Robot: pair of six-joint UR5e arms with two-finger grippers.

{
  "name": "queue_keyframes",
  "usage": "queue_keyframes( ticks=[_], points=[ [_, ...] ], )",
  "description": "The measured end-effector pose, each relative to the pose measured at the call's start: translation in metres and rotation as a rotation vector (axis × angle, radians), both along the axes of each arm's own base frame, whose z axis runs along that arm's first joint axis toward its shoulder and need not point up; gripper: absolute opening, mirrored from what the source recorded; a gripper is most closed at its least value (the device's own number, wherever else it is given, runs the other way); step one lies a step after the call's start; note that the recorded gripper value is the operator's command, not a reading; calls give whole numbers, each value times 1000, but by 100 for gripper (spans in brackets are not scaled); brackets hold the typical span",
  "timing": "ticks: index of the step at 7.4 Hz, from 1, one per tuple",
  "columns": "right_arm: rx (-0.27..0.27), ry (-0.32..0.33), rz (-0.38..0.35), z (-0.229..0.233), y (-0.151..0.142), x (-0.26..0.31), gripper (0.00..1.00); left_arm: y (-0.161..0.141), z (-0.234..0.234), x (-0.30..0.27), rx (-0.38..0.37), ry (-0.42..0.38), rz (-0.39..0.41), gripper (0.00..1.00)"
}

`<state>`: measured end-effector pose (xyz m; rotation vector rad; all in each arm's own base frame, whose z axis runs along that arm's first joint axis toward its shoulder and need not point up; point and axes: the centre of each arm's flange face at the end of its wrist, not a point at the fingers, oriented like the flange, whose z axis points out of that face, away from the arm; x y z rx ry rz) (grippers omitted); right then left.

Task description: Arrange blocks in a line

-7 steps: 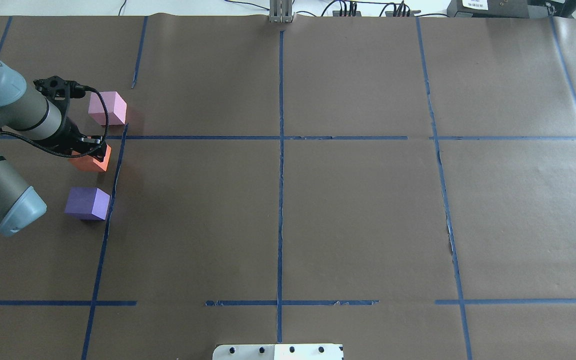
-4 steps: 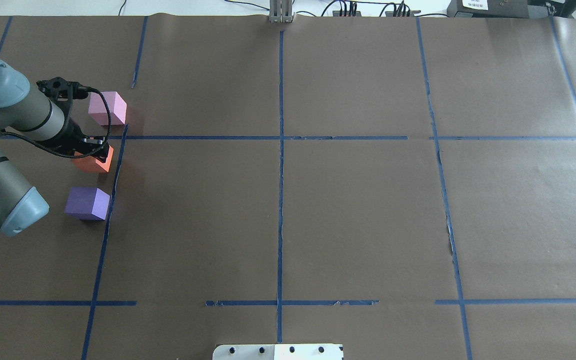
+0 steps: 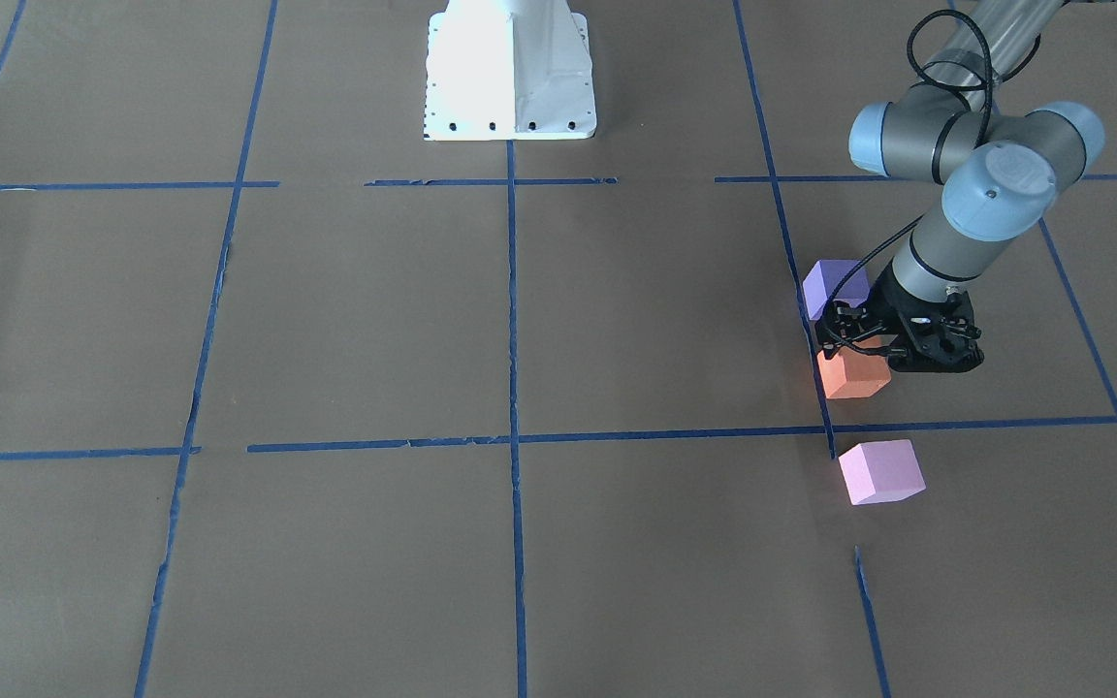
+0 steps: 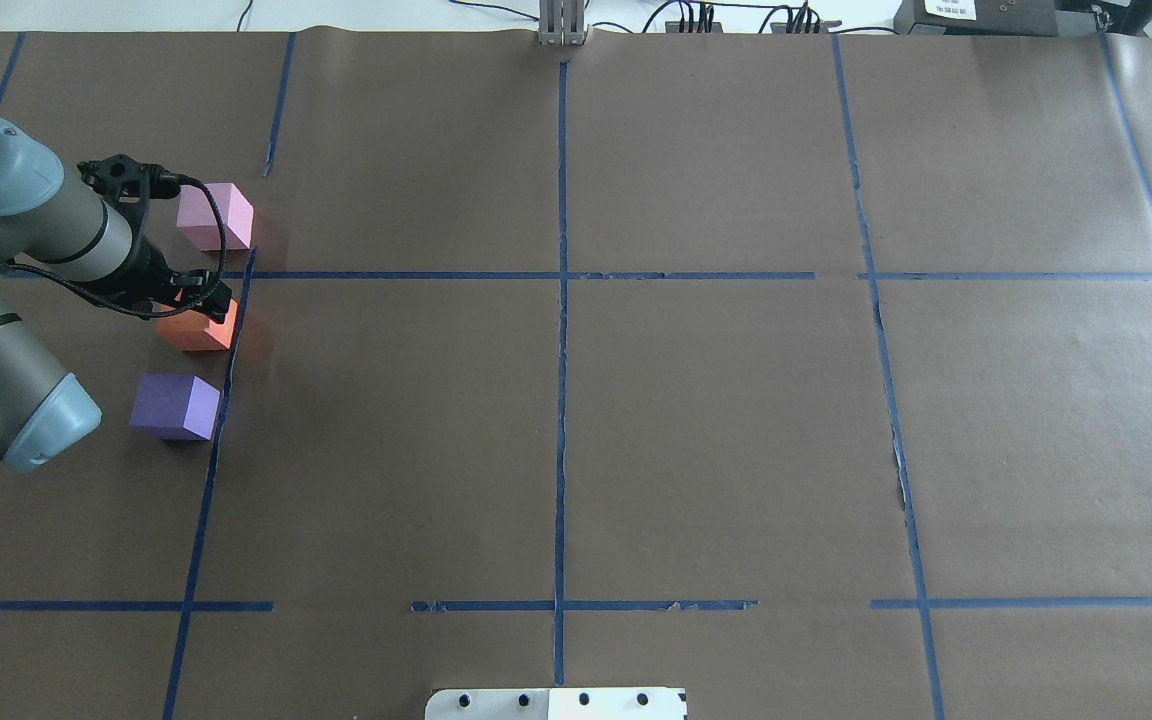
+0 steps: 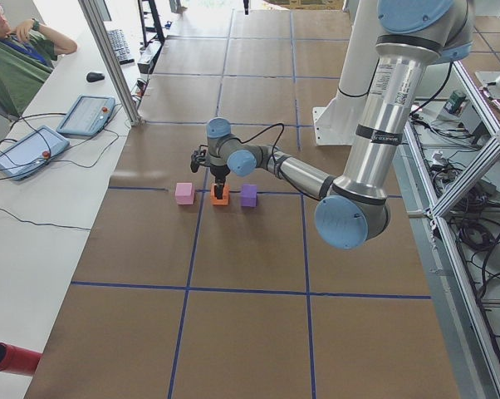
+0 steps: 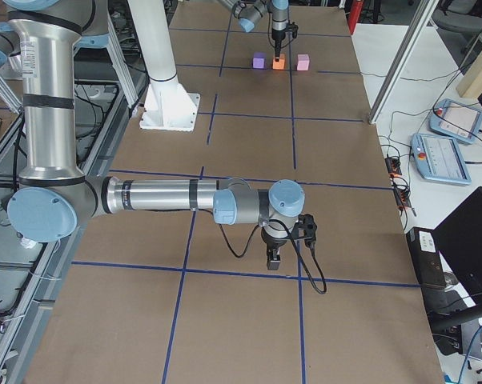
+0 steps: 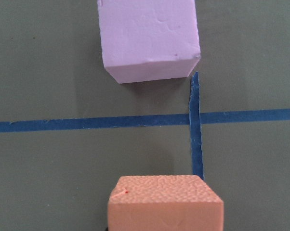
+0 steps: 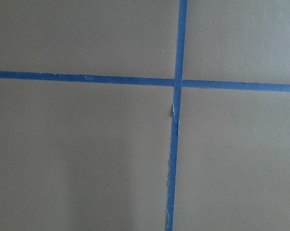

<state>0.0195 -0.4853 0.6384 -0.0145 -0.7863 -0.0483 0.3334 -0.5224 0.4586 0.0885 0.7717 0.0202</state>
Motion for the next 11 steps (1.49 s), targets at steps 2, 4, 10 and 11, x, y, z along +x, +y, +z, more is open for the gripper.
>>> queue_keyframes(
  ticks=[2,4,10,11],
  points=[
    [-1,0,0,0,0,0,100,0,-2,0,4,3,0,100],
    [-1,-1,0,0,0,0,100,0,-19,-10,21,30,-6,100],
    [-1,0,0,0,0,0,100,-51,51,-242,67,73,-48,100],
    [0,-1,0,0,0,0,100,-49,93,-281,33,58,-64,100]
  ],
)
